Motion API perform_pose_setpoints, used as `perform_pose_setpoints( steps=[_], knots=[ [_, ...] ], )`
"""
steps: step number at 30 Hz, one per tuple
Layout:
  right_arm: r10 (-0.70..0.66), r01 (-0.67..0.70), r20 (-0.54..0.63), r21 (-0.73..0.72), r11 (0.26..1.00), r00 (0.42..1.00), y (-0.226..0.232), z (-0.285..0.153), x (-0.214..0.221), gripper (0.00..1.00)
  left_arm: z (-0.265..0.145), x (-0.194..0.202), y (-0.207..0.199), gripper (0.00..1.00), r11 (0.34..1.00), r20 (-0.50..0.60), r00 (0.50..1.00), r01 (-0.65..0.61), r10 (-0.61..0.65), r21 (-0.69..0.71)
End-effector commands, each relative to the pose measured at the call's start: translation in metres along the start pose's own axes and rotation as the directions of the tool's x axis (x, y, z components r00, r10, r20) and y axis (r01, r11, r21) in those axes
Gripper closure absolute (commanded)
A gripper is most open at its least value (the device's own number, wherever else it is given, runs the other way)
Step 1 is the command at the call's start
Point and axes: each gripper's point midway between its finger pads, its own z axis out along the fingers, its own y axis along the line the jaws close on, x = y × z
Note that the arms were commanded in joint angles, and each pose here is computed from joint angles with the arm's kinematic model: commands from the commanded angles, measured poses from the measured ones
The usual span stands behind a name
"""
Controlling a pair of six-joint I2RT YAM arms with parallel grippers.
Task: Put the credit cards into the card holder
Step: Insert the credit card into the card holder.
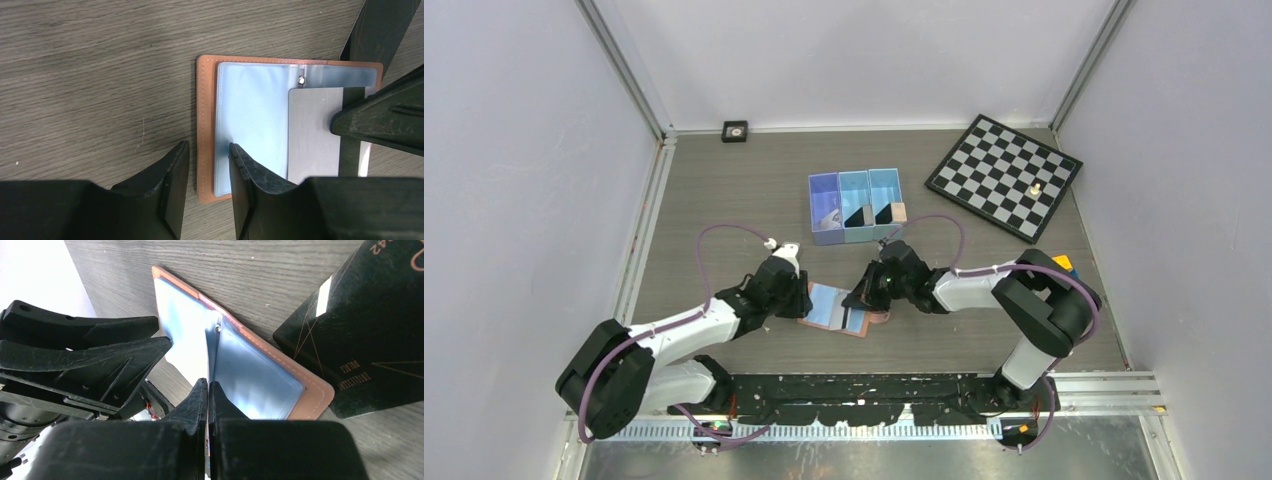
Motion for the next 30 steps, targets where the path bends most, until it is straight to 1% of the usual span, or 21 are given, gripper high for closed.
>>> perform_pose_setpoints(
  steps=[1, 8, 15, 21, 30],
  knots=[
    [-0.028, 0.029, 0.039, -0.036, 0.999, 0.999, 0.012, 0.008, -0.011, 1.0, 0.001, -0.003, 0.003, 0.63, 1.0, 0.001, 1.0, -0.016, 0.016, -0.021],
    [-0.035, 0.036, 0.065, -0.004, 0.999, 0.997, 0.003, 0.016, -0.016, 0.99, 0.001, -0.003, 0.003, 0.64, 1.0, -0.001, 1.0, -0.017, 0.017, -0.017],
    [-0.065, 0.059, 0.091, 0.066, 0.996, 0.994, -0.011, 0.017, -0.022, 1.0, 0.001, -0.002, 0.003, 0.66, 1.0, -0.005, 1.0, -0.015, 0.015, -0.02],
    [-0.06, 0.047, 0.108, 0.118, 0.992, 0.992, -0.022, 0.016, -0.025, 1.0, 0.002, -0.002, 0.004, 0.71, 0.999, -0.009, 1.0, -0.015, 0.015, -0.03],
    [-0.04, 0.012, 0.129, 0.212, 0.977, 0.991, -0.042, 0.014, -0.028, 1.0, 0.003, -0.002, 0.005, 0.72, 0.999, -0.011, 1.0, -0.013, 0.012, -0.035]
  ],
)
